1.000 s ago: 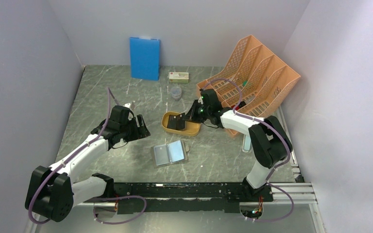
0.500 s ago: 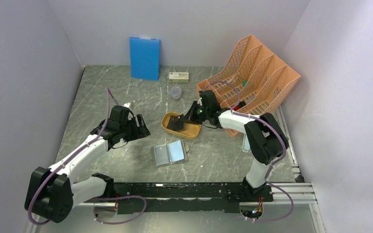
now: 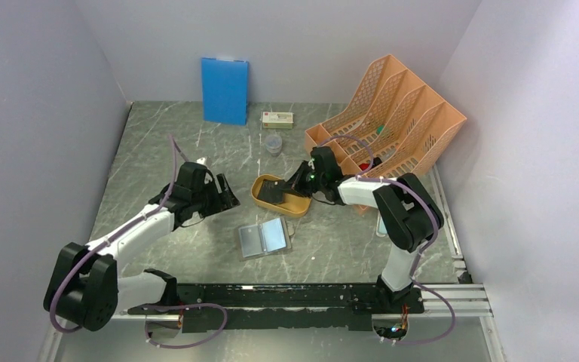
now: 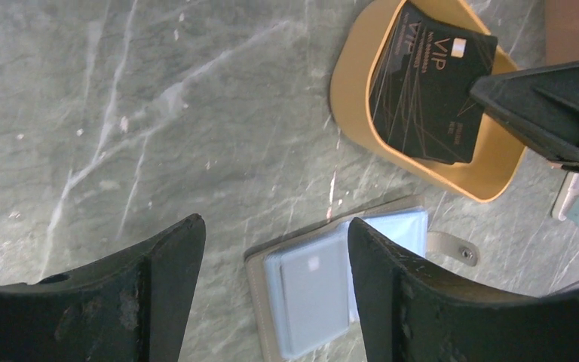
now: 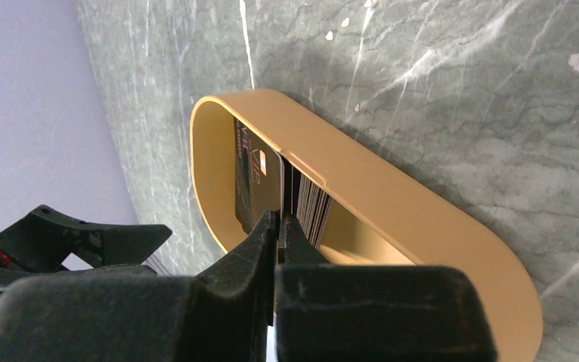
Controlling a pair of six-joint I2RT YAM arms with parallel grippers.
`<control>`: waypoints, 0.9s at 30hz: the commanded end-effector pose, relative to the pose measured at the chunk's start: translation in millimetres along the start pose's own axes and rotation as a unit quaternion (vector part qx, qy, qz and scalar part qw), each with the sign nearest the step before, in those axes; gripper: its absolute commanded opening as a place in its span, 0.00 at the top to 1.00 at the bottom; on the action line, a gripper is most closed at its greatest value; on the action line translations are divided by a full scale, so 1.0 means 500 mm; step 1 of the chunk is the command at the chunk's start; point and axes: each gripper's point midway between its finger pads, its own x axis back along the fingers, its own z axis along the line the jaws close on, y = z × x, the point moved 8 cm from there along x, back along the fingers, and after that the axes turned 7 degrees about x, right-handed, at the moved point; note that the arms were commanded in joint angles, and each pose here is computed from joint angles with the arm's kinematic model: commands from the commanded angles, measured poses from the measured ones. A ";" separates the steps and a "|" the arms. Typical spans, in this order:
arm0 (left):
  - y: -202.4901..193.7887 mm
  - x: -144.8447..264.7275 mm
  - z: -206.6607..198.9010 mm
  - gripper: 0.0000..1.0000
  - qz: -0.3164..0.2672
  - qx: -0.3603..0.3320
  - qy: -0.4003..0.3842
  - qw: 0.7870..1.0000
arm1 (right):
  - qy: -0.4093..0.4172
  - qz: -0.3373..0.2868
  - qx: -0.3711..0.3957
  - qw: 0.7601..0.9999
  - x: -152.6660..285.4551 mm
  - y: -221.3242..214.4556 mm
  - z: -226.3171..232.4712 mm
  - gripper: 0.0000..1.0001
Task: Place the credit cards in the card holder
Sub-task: Pick up the credit card from the storage box.
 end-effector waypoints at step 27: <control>0.063 -0.216 -0.130 0.68 0.019 -0.135 0.068 0.988 | -0.033 0.026 0.018 0.999 -0.033 -0.005 -0.033 1.00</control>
